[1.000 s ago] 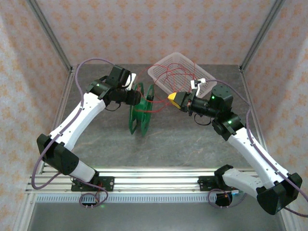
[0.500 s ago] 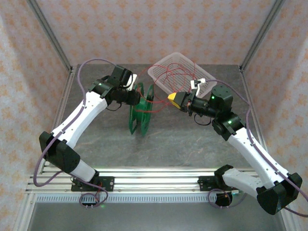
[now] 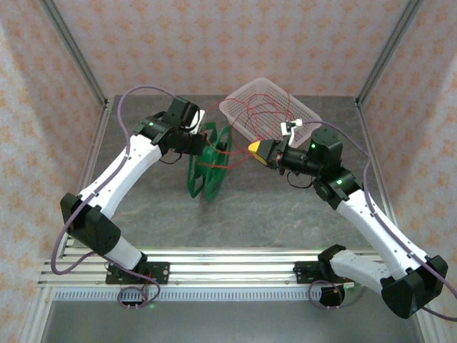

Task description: Wrap the cables

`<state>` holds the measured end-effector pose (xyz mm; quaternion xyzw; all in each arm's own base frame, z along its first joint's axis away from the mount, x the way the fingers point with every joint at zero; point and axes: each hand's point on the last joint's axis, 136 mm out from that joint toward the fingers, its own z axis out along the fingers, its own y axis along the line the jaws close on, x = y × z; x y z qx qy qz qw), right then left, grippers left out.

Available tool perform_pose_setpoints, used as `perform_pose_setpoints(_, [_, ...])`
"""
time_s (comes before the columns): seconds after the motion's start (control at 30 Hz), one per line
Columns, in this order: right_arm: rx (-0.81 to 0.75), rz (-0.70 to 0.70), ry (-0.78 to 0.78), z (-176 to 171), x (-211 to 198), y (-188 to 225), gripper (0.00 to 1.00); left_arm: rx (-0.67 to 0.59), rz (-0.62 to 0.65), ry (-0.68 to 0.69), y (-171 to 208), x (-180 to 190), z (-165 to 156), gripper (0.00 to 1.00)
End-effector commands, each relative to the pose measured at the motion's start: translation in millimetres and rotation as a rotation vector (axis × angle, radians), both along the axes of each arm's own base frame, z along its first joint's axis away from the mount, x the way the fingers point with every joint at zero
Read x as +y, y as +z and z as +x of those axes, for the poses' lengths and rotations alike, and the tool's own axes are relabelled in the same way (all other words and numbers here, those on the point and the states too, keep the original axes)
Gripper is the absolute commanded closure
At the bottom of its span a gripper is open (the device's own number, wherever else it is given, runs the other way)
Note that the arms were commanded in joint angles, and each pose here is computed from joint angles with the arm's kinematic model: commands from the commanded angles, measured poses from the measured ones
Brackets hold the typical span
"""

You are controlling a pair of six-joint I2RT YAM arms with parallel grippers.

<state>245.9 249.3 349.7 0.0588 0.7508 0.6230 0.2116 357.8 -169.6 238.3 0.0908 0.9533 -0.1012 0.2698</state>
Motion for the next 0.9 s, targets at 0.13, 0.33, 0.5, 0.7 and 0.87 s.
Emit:
perform_pose_setpoints(0.13, [-0.007, -0.056, -0.018, -0.2, -3.7, -15.1, 1.00, -0.051, 0.049, 0.088, 9.0, 8.3, 3.3, 1.00])
perform_pose_setpoints(0.33, [-0.005, -0.139, -0.104, 2.1, -18.8, -26.9, 1.00, -0.141, 0.034, 0.258, 32.5, 33.3, -1.0, 1.00])
perform_pose_setpoints(0.5, [0.001, -0.103, -0.124, 2.3, -16.6, -30.4, 0.89, -0.237, 0.011, 0.392, 56.7, 55.5, -4.4, 1.00])
perform_pose_setpoints(0.7, [0.009, -0.144, -0.111, -2.8, -10.8, -44.3, 0.54, -0.343, 0.044, 0.441, 84.8, 71.8, -2.2, 1.00])
perform_pose_setpoints(0.87, [-0.062, -0.200, -0.127, -9.1, -21.1, -30.8, 0.32, -0.420, 0.156, 0.401, 105.3, 80.7, 5.2, 1.00])
